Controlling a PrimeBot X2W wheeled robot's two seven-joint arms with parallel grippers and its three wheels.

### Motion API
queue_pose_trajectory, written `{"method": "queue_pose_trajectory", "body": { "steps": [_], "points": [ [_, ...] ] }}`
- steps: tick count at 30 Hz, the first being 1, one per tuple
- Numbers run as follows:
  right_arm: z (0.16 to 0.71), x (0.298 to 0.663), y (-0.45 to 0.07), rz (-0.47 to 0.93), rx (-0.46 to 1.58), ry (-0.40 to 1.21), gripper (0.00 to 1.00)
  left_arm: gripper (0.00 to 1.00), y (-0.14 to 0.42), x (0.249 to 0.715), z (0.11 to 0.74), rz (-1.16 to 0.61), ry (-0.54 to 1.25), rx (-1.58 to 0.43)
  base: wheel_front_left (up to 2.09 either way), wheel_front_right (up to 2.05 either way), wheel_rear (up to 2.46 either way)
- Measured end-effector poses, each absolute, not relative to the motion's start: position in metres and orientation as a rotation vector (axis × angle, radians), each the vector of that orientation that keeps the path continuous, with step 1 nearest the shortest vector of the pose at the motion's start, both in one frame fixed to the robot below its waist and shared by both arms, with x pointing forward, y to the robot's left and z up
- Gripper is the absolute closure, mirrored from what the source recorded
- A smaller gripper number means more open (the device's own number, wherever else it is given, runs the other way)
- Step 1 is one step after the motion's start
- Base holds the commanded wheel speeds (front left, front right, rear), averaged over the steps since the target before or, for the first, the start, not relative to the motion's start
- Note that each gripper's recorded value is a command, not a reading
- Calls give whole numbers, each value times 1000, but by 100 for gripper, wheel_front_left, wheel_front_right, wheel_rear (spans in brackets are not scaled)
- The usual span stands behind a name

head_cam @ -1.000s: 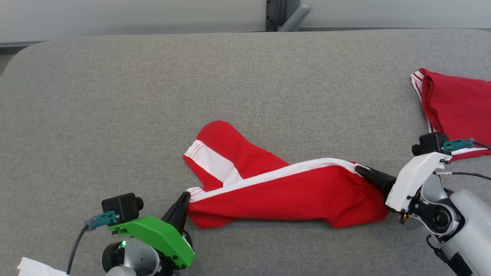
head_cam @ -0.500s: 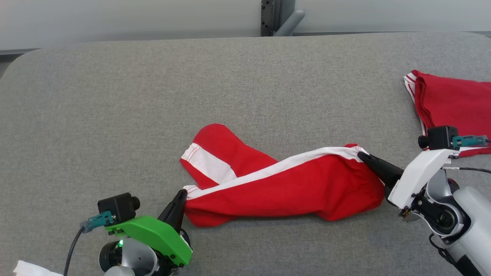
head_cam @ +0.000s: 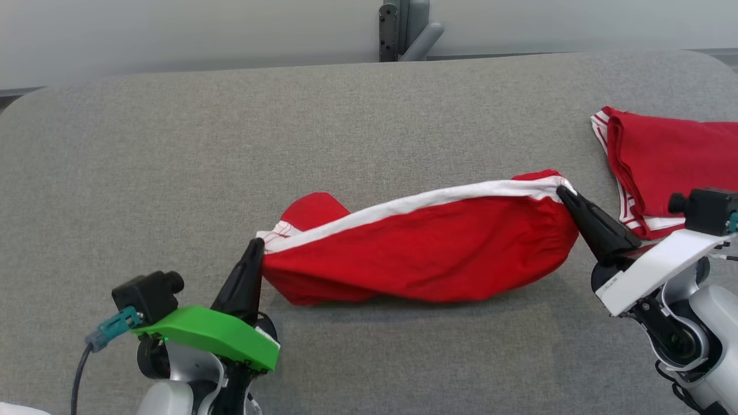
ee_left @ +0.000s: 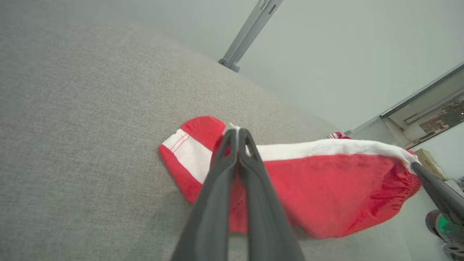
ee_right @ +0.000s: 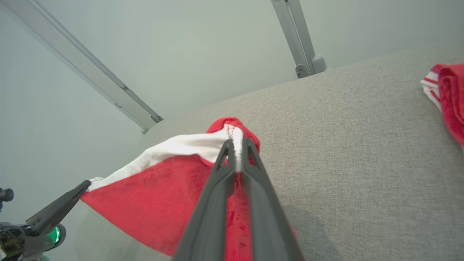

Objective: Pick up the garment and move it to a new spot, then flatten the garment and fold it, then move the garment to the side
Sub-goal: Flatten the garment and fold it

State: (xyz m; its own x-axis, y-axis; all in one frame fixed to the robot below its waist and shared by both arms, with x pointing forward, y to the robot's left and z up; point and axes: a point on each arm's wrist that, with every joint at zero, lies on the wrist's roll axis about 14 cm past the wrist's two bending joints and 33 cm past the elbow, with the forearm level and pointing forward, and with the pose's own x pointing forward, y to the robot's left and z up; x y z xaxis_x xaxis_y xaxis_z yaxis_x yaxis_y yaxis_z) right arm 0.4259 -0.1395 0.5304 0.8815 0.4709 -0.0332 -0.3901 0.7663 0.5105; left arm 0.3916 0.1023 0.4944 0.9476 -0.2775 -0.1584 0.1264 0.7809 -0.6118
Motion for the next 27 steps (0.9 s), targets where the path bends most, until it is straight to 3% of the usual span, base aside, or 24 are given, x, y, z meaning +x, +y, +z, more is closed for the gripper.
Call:
{"method": "queue_pose_trajectory", "body": {
  "steps": [9,18,23,27],
  "points": [
    [602,413,-147,507,473,-107,100,100,102,398,597,-311,-93,-685,0,0,0],
    [682,379,-160,532,423,-380,100,100,106,373,711,-408,-429,-660,0,0,0],
    [711,363,-164,540,423,-464,100,100,102,361,751,-464,-527,-630,0,0,0],
    [710,368,-161,540,403,-438,100,100,105,371,764,-466,-548,-595,0,0,0]
  ]
}}
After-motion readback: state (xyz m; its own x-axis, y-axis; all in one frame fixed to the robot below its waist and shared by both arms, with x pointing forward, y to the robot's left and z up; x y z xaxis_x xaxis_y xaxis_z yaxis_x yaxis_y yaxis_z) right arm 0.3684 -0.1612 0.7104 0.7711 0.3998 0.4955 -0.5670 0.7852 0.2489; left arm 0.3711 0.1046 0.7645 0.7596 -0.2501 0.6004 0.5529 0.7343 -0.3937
